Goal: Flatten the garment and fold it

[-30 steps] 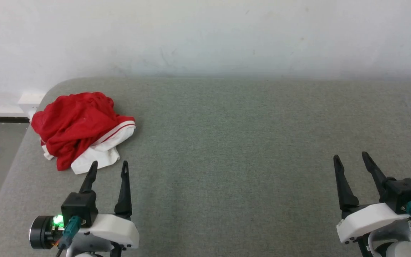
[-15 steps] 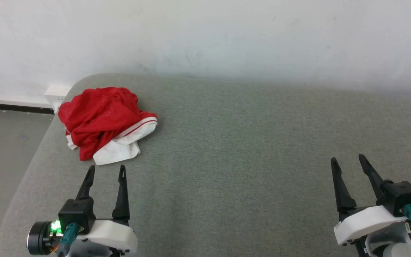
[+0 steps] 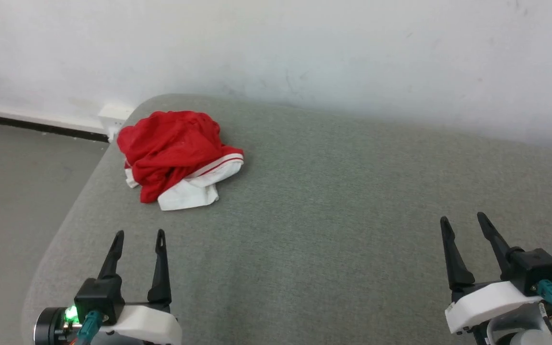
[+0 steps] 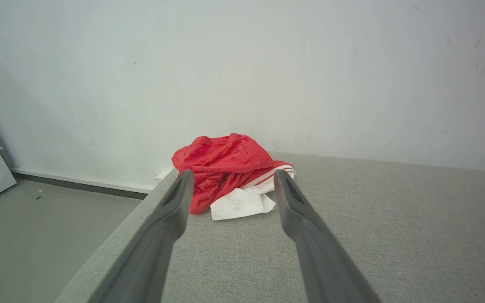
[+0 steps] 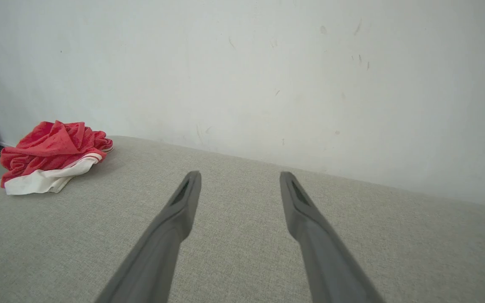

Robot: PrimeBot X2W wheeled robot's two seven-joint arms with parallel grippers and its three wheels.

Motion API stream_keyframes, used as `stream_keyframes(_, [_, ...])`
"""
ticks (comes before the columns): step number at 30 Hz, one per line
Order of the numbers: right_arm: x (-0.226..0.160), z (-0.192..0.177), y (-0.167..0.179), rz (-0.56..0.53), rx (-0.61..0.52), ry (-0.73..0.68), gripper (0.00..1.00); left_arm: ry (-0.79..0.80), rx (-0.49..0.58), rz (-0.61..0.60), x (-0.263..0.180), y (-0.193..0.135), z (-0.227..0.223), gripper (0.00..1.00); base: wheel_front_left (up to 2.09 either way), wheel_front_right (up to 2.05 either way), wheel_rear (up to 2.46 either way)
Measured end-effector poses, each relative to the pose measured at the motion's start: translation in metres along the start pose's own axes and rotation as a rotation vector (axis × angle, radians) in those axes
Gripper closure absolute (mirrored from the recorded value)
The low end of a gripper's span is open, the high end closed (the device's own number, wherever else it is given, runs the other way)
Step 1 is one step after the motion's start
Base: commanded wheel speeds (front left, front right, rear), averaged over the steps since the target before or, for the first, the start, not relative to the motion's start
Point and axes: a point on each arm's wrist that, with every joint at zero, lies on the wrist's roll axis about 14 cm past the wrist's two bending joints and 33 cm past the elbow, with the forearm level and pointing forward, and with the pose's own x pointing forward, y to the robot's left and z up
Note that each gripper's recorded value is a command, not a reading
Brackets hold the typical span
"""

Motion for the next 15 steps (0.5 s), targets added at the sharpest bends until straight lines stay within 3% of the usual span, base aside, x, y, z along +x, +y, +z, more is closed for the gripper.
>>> stream_keyframes(15, [0.018,-0.007,0.03,0.094,0.009,0.002,0.0,-0.013,-0.006,0.118,-0.024,0.036,0.001,0.0,0.0,0.0,0.0])
